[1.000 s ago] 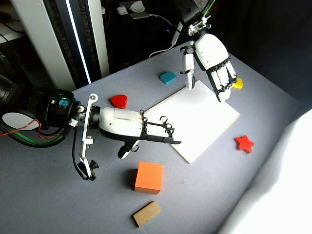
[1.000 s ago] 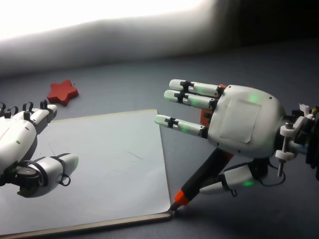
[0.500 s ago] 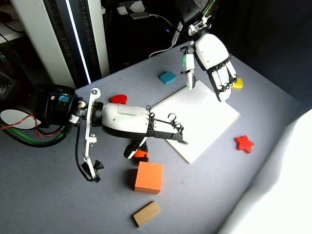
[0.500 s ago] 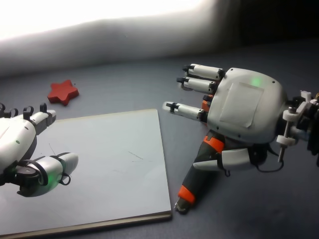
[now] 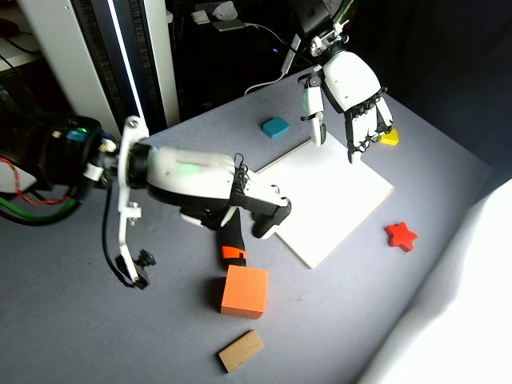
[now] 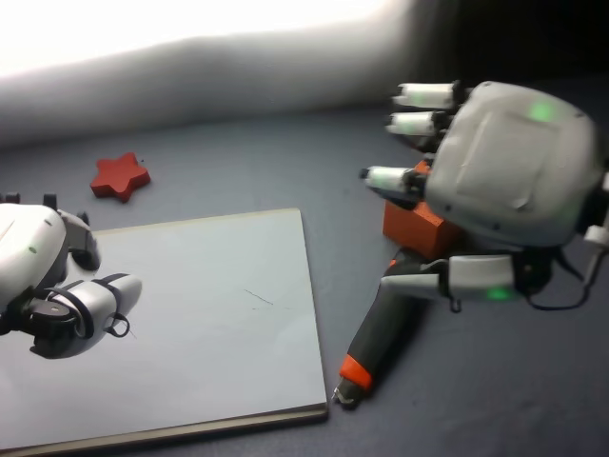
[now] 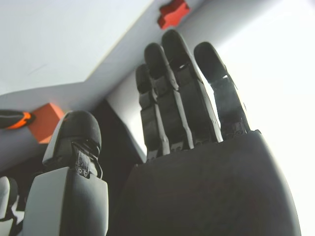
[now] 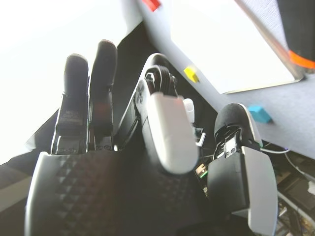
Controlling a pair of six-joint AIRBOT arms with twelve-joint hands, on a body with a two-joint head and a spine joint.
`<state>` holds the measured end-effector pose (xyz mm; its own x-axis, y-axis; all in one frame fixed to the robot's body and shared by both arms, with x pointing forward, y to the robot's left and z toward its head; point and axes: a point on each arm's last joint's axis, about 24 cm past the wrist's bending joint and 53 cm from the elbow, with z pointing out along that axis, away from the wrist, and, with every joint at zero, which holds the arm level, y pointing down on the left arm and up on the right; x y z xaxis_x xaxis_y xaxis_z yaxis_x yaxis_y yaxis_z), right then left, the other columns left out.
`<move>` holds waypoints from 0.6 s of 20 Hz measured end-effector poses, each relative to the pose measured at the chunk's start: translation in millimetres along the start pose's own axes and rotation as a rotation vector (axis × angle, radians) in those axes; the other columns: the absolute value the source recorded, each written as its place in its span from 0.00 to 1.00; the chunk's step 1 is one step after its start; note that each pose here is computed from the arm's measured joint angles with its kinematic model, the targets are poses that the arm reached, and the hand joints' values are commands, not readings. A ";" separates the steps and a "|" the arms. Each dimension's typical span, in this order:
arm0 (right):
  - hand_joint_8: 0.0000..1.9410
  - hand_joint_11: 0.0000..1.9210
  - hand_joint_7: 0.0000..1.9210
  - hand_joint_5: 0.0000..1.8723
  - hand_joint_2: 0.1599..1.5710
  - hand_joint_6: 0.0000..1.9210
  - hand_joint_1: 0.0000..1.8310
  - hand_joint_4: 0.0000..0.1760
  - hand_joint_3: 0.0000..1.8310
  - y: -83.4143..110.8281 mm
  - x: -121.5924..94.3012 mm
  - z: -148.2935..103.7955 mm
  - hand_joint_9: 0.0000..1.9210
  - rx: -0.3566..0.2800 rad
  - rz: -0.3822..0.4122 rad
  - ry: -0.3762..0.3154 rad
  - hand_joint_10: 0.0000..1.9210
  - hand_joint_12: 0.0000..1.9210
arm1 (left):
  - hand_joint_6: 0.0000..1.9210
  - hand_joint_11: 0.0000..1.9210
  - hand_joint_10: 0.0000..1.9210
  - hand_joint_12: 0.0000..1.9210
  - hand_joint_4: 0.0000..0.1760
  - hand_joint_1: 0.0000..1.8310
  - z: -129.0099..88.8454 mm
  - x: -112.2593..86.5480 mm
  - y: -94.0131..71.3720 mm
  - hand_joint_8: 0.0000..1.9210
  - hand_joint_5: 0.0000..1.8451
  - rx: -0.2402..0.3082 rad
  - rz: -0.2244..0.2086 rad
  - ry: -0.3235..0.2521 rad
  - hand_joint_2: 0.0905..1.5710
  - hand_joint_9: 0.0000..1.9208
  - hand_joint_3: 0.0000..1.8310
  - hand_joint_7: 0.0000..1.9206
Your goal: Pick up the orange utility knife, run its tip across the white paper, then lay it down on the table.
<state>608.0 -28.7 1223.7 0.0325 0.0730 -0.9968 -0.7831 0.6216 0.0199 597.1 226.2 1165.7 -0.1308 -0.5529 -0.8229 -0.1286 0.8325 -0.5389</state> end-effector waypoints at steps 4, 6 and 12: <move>0.92 0.57 0.61 0.52 0.79 0.93 0.00 0.00 0.02 -8.1 -4.8 -6.9 0.62 0.029 0.021 -0.003 1.00 1.00 | 0.91 0.39 1.00 1.00 0.00 0.21 -2.3 6.9 -0.3 0.96 0.37 -0.006 0.006 0.021 0.86 0.45 0.00 0.44; 0.92 0.61 0.63 0.53 0.81 0.94 0.01 0.00 0.02 -9.3 -7.9 -8.2 0.65 0.032 0.021 -0.013 1.00 1.00 | 0.93 0.44 1.00 1.00 0.00 0.21 -5.9 12.2 -5.0 0.99 0.39 0.006 0.004 0.038 0.88 0.50 0.00 0.48; 0.97 0.68 0.66 0.57 0.83 0.98 0.04 0.00 0.01 -8.2 -13.0 -11.3 0.70 0.035 0.031 -0.027 1.00 1.00 | 0.99 0.47 1.00 1.00 0.00 0.22 -8.4 12.8 -14.2 1.00 0.41 0.029 0.005 0.040 0.89 0.54 0.00 0.52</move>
<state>607.0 -43.5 1235.6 0.0258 0.1128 -0.9933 -0.7618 0.6456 0.0535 589.0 207.0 1164.3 -0.1704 -0.5491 -0.8182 -0.0995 0.8357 -0.5401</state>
